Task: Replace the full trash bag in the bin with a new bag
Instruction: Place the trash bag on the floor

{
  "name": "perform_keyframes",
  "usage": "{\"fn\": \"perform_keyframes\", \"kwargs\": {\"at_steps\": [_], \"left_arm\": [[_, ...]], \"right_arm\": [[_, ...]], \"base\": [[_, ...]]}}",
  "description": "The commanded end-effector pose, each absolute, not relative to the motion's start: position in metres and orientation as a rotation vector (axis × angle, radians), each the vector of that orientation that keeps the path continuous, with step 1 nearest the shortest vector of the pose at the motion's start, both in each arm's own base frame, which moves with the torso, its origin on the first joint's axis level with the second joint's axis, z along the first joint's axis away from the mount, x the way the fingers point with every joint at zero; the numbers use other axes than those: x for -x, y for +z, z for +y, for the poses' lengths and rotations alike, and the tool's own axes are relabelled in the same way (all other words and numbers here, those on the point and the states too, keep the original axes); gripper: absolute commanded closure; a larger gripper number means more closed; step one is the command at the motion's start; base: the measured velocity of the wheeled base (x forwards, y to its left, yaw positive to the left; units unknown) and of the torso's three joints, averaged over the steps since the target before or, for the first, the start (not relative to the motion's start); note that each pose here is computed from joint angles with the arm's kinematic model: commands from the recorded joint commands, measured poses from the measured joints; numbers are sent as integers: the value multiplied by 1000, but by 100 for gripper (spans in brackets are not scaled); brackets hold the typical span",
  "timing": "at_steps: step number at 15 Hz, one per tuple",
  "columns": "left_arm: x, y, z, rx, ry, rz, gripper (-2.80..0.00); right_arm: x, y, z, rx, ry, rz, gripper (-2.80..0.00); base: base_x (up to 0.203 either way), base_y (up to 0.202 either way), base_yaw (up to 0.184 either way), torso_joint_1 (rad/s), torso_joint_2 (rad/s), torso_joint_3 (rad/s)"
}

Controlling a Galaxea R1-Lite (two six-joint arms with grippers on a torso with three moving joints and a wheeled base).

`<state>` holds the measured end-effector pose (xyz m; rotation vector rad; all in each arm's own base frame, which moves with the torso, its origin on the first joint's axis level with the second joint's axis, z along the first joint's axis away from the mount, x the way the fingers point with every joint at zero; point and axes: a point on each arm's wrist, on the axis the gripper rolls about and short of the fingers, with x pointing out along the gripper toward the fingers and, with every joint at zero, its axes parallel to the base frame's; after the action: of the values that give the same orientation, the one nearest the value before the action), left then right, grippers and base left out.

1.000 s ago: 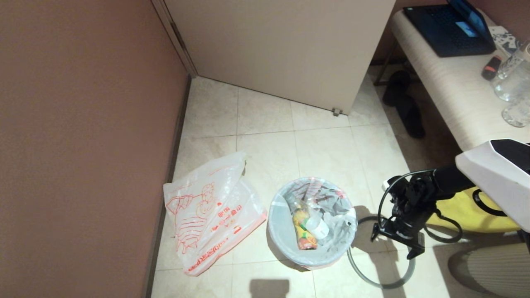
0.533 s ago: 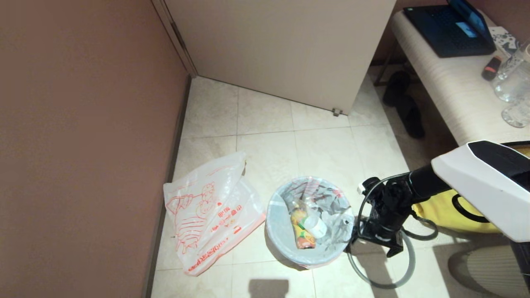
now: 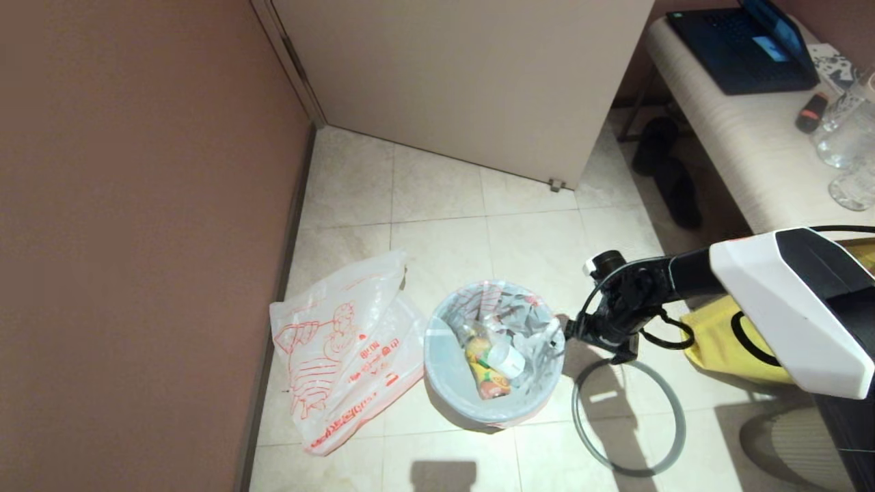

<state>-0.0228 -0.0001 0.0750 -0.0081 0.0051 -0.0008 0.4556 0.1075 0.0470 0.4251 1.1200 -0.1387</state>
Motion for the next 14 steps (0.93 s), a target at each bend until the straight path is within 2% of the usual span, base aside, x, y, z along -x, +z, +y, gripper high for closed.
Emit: {"fn": "perform_keyframes", "kwargs": {"at_steps": [1, 3, 8, 11, 14], "left_arm": [[23, 75, 0, 9, -2, 6, 0], [23, 75, 0, 8, 0, 6, 0], [23, 75, 0, 8, 0, 6, 0], [23, 75, 0, 8, 0, 6, 0], [23, 75, 0, 8, 0, 6, 0]], "right_arm": [[-473, 67, 96, -465, -134, 1022, -280], [-470, 83, 89, -486, -138, 1003, -280], [-450, 45, 76, -669, -202, 1236, -280], [-441, 45, 97, -810, -91, 1384, -280], [-435, 26, 119, -752, -97, 1449, -280]], "base": [[0, 0, 0, 0, 0, 0], [0, 0, 0, 0, 0, 0], [0, 0, 0, 0, 0, 0], [0, 0, 0, 0, 0, 0], [0, 0, 0, 0, 0, 0]]}}
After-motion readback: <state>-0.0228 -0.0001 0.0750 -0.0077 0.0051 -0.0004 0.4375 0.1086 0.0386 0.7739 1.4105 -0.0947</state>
